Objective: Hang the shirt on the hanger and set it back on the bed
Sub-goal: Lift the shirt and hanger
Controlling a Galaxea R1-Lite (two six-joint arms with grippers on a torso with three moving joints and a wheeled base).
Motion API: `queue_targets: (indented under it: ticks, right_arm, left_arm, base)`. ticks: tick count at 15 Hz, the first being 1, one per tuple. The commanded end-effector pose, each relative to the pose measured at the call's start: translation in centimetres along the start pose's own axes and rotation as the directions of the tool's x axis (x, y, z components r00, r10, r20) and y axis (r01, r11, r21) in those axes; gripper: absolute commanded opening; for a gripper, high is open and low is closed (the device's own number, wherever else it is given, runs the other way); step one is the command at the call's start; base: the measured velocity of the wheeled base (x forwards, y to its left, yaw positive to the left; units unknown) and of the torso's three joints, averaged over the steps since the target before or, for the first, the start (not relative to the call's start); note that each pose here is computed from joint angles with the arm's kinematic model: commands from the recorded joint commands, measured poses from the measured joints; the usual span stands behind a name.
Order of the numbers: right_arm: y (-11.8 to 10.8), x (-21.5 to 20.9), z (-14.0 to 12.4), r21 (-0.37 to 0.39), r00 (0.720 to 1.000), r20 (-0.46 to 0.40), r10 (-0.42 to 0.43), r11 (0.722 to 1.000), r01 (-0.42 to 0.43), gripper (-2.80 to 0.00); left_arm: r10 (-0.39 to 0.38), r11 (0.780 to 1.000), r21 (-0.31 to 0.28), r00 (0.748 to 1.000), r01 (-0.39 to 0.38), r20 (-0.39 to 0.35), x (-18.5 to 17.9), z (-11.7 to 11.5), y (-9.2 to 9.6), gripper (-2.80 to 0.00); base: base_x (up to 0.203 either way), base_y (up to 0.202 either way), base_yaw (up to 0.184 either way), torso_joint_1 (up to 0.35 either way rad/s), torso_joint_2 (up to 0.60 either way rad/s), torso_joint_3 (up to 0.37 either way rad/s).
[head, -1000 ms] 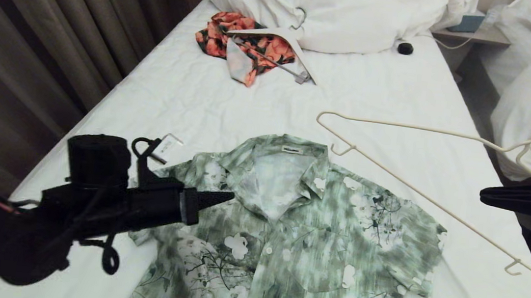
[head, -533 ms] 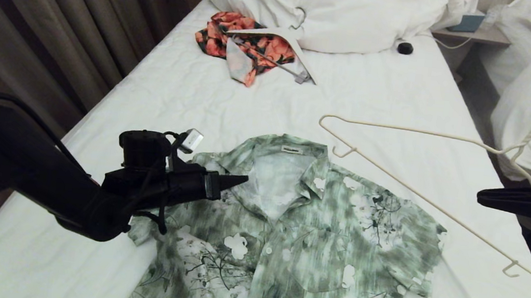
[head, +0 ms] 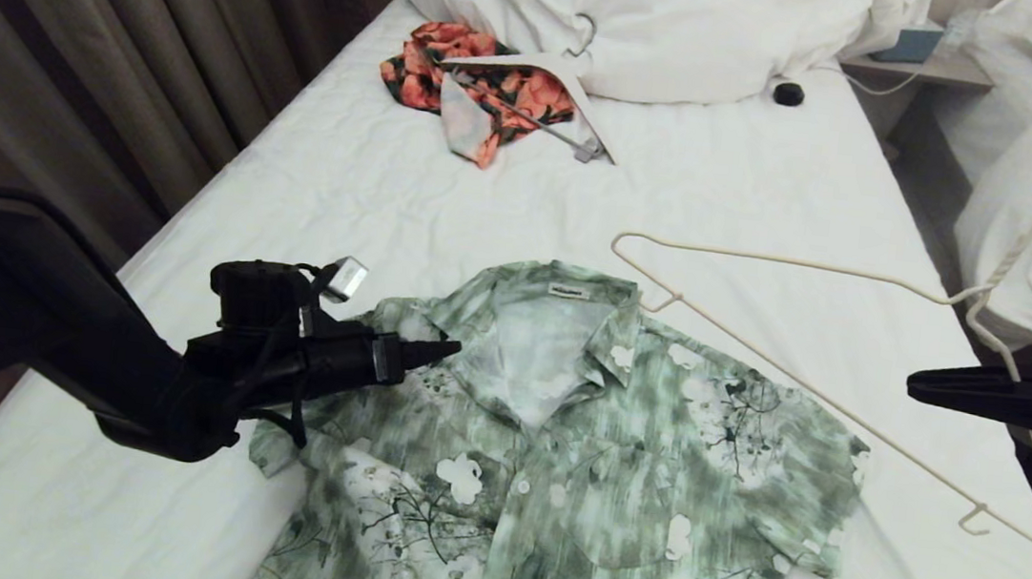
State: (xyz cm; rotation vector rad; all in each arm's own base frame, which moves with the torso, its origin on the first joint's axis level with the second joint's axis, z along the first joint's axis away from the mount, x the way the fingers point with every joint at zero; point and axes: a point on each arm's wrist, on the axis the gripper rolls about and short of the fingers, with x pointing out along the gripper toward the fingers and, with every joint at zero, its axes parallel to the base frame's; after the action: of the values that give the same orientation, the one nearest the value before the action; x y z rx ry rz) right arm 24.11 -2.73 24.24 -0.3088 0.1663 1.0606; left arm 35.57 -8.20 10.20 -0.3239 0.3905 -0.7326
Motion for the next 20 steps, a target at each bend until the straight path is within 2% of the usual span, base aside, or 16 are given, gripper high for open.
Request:
queue_targets:
  ticks: [1,3,10,16,17,20]
  right_arm:
    - [0.0,0.1,-0.2,0.004,1.0,0.002,0.01,1.0,-0.01,-2.8]
    - [-0.1,0.2,-0.3,0.008,1.0,0.001,0.011,1.0,-0.012,-2.8]
    - [-0.6,0.6,-0.9,0.021,1.0,-0.003,0.018,1.0,-0.018,-2.8]
    - [-0.8,0.7,-0.9,0.021,1.0,-0.003,0.018,1.0,-0.017,-2.8]
    - [-0.8,0.7,-0.9,0.021,1.0,-0.003,0.017,1.0,-0.017,-2.8]
    - [-0.8,0.7,-1.0,0.024,1.0,-0.004,0.02,1.0,-0.019,-2.8]
  left_arm:
    - [-0.024,1.0,0.007,1.0,0.024,-0.001,0.4,0.0,-0.7,0.0]
    - [-0.052,0.998,0.017,0.999,0.052,-0.006,1.2,0.0,-1.6,0.0]
    - [-0.09,0.996,0.022,0.996,0.091,-0.021,2.8,-0.4,-2.4,0.0]
    - [-0.095,0.995,0.037,0.995,0.096,-0.02,4.8,-0.9,-3.3,0.0]
    - [-0.094,0.995,0.035,0.995,0.095,-0.025,5.0,-1.1,-3.3,-2.8]
    - [-0.086,0.995,0.04,0.996,0.086,-0.016,5.3,-1.2,-3.1,-2.8]
  base:
    - [0.0,0.0,0.0,0.0,0.0,0.0]
    - [0.0,0.0,0.0,0.0,0.0,0.0]
    - [0.0,0.0,0.0,0.0,0.0,0.0]
    - [0.0,0.0,0.0,0.0,0.0,0.0]
    - [0.0,0.0,0.0,0.0,0.0,0.0]
    - [0.0,0.0,0.0,0.0,0.0,0.0]
